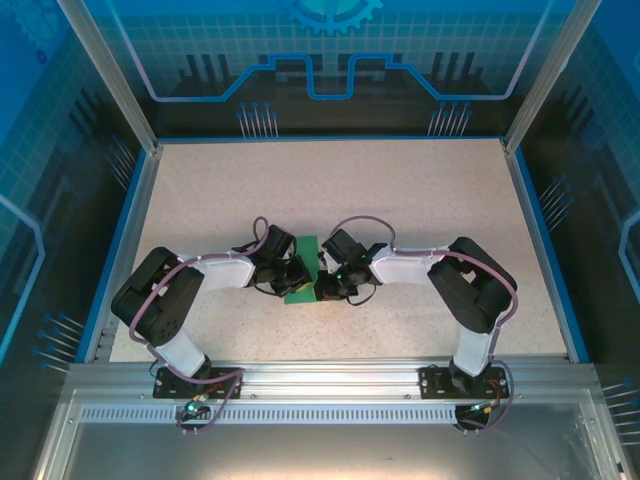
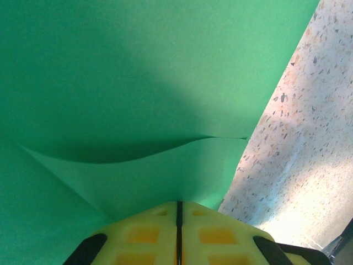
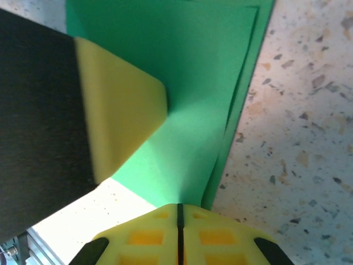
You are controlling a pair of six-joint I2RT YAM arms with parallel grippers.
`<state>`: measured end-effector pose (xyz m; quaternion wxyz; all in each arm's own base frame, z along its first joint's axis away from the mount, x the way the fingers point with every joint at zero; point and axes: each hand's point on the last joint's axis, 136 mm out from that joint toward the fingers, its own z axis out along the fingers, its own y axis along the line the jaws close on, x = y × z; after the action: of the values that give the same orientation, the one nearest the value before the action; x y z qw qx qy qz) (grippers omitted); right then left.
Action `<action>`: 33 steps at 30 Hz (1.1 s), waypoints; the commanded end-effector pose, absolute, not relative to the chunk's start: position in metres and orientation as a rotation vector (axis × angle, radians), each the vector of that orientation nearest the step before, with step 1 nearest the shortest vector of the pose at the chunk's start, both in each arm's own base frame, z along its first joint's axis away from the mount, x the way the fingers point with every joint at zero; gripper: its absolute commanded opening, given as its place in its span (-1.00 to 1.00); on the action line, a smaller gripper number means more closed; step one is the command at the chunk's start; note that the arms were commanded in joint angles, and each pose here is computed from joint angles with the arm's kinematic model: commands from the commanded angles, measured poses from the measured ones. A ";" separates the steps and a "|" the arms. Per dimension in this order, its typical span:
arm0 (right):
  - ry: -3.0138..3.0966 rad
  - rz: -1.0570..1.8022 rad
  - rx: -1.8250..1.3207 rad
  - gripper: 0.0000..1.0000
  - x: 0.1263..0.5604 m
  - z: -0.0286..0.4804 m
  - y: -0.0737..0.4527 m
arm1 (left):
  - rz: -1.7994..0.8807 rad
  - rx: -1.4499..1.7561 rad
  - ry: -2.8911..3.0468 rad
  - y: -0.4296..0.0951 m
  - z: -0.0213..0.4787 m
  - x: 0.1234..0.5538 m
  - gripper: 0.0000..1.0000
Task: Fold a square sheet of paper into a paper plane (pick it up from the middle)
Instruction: Fold the triangle a second time at the center of the table.
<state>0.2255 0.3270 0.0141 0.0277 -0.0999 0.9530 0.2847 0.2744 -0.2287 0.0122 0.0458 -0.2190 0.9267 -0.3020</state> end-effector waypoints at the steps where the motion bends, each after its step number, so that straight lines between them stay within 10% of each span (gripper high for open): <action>1: 2.991 0.833 -0.307 -0.84 0.218 0.001 0.318 | -0.834 -0.687 2.877 -0.218 -0.001 0.268 -0.78; 33: 3.204 0.514 -0.150 -0.88 0.196 -0.042 0.265 | -0.752 -0.473 2.628 -0.154 0.006 0.308 -0.69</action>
<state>0.2255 0.3223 0.0086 0.0205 -0.0882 0.9558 0.2796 0.3028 -0.1840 0.0135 0.1468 -0.1553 0.9224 -0.3216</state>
